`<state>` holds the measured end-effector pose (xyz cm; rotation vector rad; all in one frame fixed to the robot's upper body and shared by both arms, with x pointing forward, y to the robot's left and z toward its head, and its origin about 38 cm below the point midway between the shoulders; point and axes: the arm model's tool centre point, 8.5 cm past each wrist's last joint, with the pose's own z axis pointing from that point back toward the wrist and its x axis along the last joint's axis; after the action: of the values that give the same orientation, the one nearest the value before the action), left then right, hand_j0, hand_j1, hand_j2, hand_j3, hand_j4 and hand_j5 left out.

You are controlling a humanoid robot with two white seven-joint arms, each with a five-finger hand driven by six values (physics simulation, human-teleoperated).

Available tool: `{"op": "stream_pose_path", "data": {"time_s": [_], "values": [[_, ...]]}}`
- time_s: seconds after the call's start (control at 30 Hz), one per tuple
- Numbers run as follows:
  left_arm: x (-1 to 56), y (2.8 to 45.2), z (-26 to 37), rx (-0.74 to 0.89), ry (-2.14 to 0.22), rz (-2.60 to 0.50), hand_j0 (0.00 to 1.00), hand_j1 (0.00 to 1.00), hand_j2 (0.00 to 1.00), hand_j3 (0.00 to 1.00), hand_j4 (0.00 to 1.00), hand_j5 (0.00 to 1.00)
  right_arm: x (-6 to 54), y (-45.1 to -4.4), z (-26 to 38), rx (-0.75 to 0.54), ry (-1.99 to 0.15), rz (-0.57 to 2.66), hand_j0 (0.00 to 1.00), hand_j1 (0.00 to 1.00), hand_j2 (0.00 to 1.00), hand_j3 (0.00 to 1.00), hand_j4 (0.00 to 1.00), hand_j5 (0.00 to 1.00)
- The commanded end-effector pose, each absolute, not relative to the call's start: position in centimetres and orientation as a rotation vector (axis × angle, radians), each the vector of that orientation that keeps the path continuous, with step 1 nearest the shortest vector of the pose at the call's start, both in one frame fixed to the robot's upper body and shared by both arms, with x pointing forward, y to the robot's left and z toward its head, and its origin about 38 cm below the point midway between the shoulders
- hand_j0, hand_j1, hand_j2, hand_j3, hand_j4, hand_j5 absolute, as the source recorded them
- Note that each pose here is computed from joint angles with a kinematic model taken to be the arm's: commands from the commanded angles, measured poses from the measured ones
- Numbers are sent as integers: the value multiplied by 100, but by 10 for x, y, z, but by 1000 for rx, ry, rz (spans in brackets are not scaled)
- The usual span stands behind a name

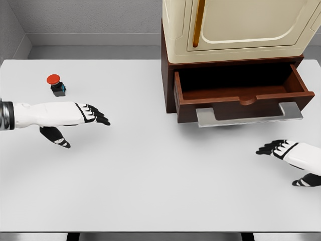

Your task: Put the switch into the drawer with left arm, and close the drawer with right arm

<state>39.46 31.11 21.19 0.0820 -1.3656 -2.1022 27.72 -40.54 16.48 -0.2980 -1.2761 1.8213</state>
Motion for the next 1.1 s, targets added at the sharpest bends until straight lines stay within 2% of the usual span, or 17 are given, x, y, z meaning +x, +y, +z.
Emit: {"op": "stream_pose_path", "data": {"time_s": [0.0,0.1,0.17,0.2,0.23,0.27,0.3,0.43,0.5,0.63,1.07], "values": [[395,311,213,80,-1369,-2095,100,100,100,100,100,100,277,-404,164,-289,-1278,1818,100,100,100,100,100,100],[402,315,224,128,-1370,-2105,100,100,100,100,100,100,277,-404,164,-286,-1278,1817,100,100,100,100,100,100],[424,343,227,206,-1317,-2037,100,100,100,100,100,100,277,-405,164,-287,-1277,1818,100,100,100,100,100,100],[434,353,233,259,-1294,-2023,100,100,100,100,100,100,277,-405,165,-292,-1275,1820,81,81,81,81,81,81],[441,357,243,314,-1283,-2035,100,100,100,100,100,100,278,-407,168,-304,-1278,1817,56,56,56,56,56,56],[447,366,245,348,-1265,-2019,100,100,100,100,100,100,279,-413,174,-331,-1279,1811,44,44,44,44,44,44],[453,377,248,380,-1246,-1994,100,100,100,100,100,100,281,-418,182,-354,-1285,1805,40,40,40,40,40,40],[483,392,237,436,-1180,-1914,100,100,100,100,100,100,279,-432,203,-378,-1364,1709,40,40,40,40,40,40],[491,405,239,471,-1182,-1850,100,100,100,100,100,100,279,-433,209,-376,-1392,1681,46,46,46,46,46,46],[500,411,226,452,-1167,-1781,100,100,100,100,100,100,279,-433,212,-370,-1414,1664,47,47,47,47,47,47],[515,396,227,571,-1080,-1883,99,99,99,99,99,99,280,-439,227,-380,-1480,1606,50,50,50,50,50,50]]}}
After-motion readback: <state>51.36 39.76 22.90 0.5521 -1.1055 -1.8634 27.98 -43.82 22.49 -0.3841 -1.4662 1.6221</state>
